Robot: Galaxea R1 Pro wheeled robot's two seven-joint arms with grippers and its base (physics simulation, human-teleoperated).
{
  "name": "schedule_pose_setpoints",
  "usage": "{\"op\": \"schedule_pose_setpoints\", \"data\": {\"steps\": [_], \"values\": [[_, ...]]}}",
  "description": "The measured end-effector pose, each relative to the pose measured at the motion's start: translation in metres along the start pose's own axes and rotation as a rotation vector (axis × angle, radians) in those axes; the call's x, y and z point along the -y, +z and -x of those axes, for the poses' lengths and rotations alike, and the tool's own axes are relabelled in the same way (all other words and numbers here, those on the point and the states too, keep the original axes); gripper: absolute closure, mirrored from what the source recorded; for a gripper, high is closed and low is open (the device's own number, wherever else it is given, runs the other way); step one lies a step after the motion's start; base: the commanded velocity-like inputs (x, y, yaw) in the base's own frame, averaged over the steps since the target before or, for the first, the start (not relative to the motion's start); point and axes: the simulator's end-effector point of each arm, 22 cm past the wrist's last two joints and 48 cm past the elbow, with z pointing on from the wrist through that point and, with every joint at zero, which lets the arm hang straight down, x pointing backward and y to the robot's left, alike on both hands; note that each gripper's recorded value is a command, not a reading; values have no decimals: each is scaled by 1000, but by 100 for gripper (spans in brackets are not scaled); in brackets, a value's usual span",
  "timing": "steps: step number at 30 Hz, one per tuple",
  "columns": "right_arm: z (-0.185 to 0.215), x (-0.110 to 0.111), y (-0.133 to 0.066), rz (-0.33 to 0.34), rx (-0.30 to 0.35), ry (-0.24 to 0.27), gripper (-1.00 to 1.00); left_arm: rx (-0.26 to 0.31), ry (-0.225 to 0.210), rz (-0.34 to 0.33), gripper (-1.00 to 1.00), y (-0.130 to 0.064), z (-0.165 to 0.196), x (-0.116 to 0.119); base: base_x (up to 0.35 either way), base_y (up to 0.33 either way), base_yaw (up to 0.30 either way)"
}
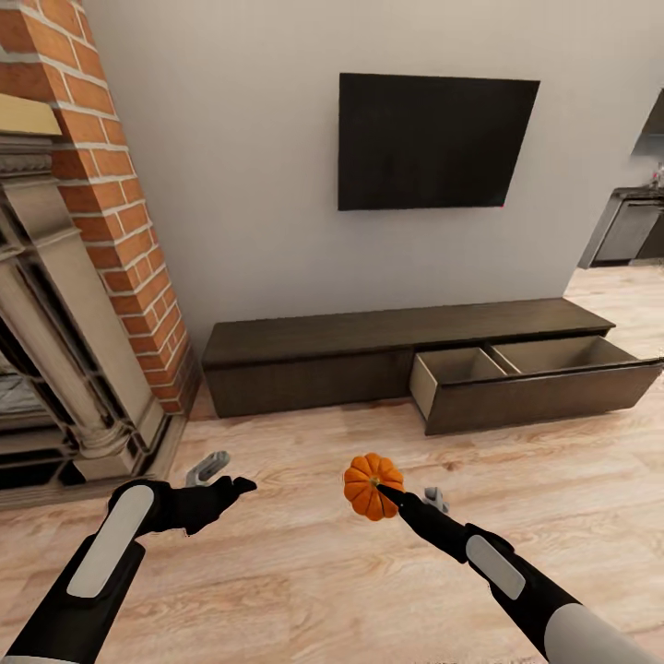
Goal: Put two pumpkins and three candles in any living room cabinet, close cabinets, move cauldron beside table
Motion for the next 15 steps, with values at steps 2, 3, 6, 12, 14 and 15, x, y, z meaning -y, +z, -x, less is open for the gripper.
{"op": "schedule_pose_setpoints", "data": {"steps": [2, 3, 6, 12, 14, 15], "values": [[2, -4, -1, 1, 1, -1, 100, 1, 0, -2, -100, -4, 2, 3, 0, 0, -261], [3, -6, -2, 1, 1, -2, 100, 1, 0, -3, -100, -5, 3, 4, 0, 0, -261], [7, -12, -4, 3, 4, -4, 100, 3, -1, -4, -100, -11, 6, 8, 0, 0, -261], [13, -25, -9, 7, 6, -7, 100, 7, 0, -7, -100, -21, 11, 16, 0, 0, -261], [15, -29, -10, 7, 7, -8, 100, 8, 1, -8, -100, -25, 12, 19, 0, 0, -260], [16, -31, -11, 8, 8, -8, 100, 9, 1, -8, -100, -27, 13, 20, 0, 0, -260]]}}
